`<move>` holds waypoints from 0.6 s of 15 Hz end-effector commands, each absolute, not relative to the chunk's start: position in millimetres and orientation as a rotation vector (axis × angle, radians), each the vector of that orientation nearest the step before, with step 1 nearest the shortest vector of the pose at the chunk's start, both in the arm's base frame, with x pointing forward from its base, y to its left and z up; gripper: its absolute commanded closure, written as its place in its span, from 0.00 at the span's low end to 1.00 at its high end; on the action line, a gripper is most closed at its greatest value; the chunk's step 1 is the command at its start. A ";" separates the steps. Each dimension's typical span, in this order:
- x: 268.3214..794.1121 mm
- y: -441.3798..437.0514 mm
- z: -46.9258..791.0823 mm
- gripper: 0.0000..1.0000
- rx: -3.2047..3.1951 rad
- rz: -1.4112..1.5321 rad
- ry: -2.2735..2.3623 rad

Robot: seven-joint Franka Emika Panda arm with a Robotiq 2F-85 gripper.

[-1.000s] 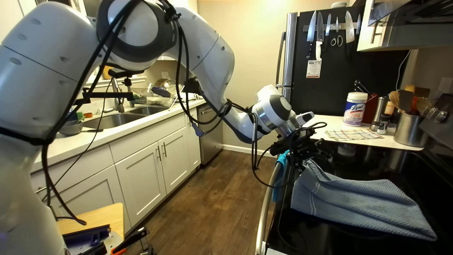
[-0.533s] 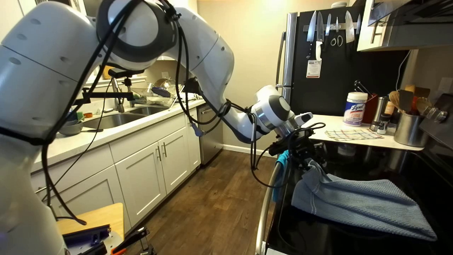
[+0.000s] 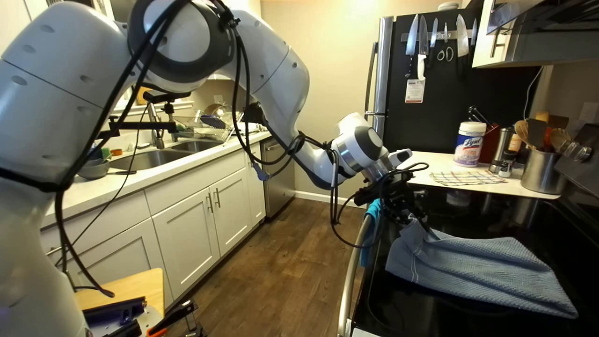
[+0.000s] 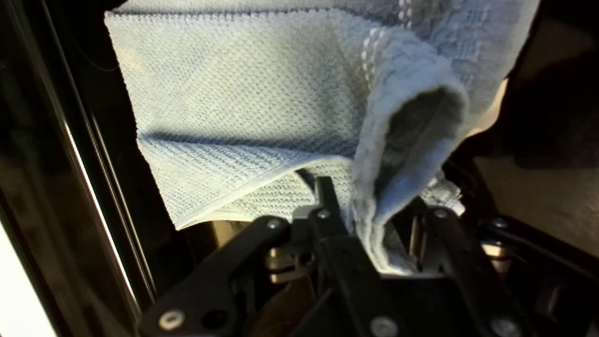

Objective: Hang the blue towel on the oven handle

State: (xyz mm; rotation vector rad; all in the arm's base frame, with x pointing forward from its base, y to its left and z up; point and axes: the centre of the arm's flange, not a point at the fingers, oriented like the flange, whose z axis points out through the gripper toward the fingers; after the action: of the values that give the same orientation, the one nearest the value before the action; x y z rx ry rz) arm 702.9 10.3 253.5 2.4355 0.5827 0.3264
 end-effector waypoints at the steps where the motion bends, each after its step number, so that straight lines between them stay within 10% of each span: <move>1: 691.5 8.7 258.4 0.34 2.445 0.317 0.577; 6: 690.2 11.9 258.6 0.03 2.470 0.319 0.601; 9: 689.3 16.0 260.0 0.00 2.498 0.327 0.622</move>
State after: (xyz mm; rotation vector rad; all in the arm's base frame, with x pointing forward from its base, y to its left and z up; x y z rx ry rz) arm 702.4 18.1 250.9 2.4629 0.5917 0.3328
